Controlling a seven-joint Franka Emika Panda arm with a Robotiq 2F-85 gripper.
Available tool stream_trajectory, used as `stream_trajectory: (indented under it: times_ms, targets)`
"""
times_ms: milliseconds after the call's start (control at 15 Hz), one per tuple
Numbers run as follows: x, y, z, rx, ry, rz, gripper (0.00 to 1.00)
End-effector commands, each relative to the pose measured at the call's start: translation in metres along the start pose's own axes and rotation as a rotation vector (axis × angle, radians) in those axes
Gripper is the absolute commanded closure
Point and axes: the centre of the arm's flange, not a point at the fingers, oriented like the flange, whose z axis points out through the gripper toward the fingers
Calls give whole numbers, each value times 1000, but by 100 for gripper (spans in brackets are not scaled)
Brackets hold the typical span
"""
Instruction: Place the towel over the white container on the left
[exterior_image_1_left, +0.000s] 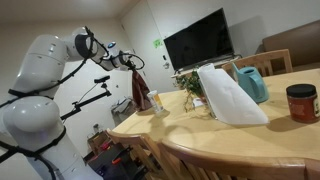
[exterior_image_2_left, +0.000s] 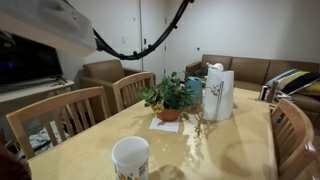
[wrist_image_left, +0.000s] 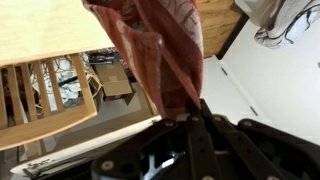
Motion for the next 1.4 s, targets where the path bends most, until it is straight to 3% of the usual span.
stream_trajectory:
  times_ms: [0, 600, 1333]
  targets:
    - [-15, 22, -22, -50, 20, 72, 98]
    - [-24, 95, -50, -303, 146, 257, 99]
    - [-47, 110, -65, -510, 224, 301, 99]
